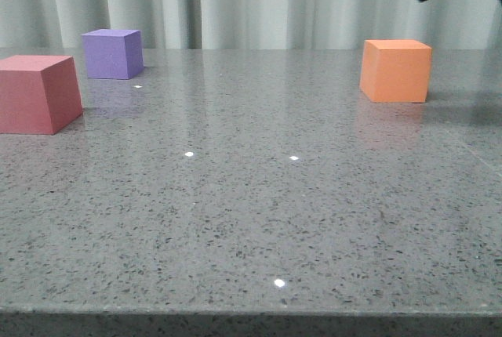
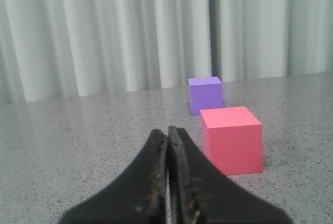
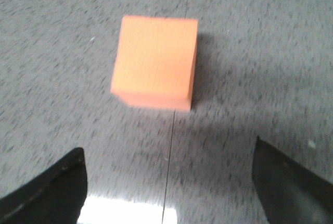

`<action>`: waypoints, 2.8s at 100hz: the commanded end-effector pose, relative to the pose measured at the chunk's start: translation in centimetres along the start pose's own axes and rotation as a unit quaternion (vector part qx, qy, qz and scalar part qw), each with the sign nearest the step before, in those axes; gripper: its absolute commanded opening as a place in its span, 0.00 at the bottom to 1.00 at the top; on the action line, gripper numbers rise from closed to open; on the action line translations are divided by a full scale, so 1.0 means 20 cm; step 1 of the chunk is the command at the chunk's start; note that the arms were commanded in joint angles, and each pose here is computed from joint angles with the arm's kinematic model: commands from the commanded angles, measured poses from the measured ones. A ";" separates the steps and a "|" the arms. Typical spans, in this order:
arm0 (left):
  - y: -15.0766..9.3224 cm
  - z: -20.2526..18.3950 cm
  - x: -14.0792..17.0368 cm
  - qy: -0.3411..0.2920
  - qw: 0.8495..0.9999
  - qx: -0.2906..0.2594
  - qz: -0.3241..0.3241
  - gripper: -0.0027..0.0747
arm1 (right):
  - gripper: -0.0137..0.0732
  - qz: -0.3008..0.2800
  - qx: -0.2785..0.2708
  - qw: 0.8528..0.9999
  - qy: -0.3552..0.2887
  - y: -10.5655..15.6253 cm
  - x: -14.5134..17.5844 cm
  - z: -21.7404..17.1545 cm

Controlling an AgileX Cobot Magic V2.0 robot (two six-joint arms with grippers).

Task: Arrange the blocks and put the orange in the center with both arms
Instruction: 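Lower the open right gripper over the orange cube and close, then lift the orange cube with the right gripper toward the table center, then set the orange cube down and open the right gripper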

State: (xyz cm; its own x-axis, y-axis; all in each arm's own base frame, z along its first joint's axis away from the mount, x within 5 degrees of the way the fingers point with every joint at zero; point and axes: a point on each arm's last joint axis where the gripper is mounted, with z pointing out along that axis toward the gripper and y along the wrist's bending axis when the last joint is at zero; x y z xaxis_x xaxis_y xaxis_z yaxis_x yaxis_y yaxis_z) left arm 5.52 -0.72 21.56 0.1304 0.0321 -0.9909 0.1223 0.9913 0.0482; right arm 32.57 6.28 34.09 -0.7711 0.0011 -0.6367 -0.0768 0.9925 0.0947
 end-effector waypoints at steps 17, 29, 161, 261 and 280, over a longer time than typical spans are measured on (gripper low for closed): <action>0.00 -0.01 0.02 -0.037 0.999 -0.003 -0.003 0.01 | 0.89 -0.018 -0.005 0.998 -0.062 0.05 -0.23 0.04; 0.00 -0.01 0.02 -0.037 0.999 -0.003 -0.003 0.01 | 0.89 -0.022 -0.008 0.998 -0.063 0.08 -0.27 0.08; 0.00 -0.01 0.02 -0.037 0.999 -0.003 -0.003 0.01 | 0.56 -0.024 -0.091 0.994 -0.061 0.50 -0.28 0.15; 0.00 -0.01 0.02 -0.037 0.999 -0.003 -0.003 0.01 | 0.56 0.011 -0.100 0.994 -0.029 1.01 -0.29 0.49; 0.00 -0.01 0.02 -0.037 0.999 -0.003 -0.003 0.01 | 0.77 0.009 -0.105 0.994 -0.031 1.03 -0.28 0.48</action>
State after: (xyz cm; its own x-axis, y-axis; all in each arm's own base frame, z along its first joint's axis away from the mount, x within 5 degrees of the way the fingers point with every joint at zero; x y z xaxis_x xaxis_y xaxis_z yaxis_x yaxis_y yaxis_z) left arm 5.52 -0.72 21.56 0.1304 0.0321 -0.9909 0.1223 0.9913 0.0482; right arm 42.08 28.27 27.83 -0.8105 0.0004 -0.5857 -0.1627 0.9605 0.2258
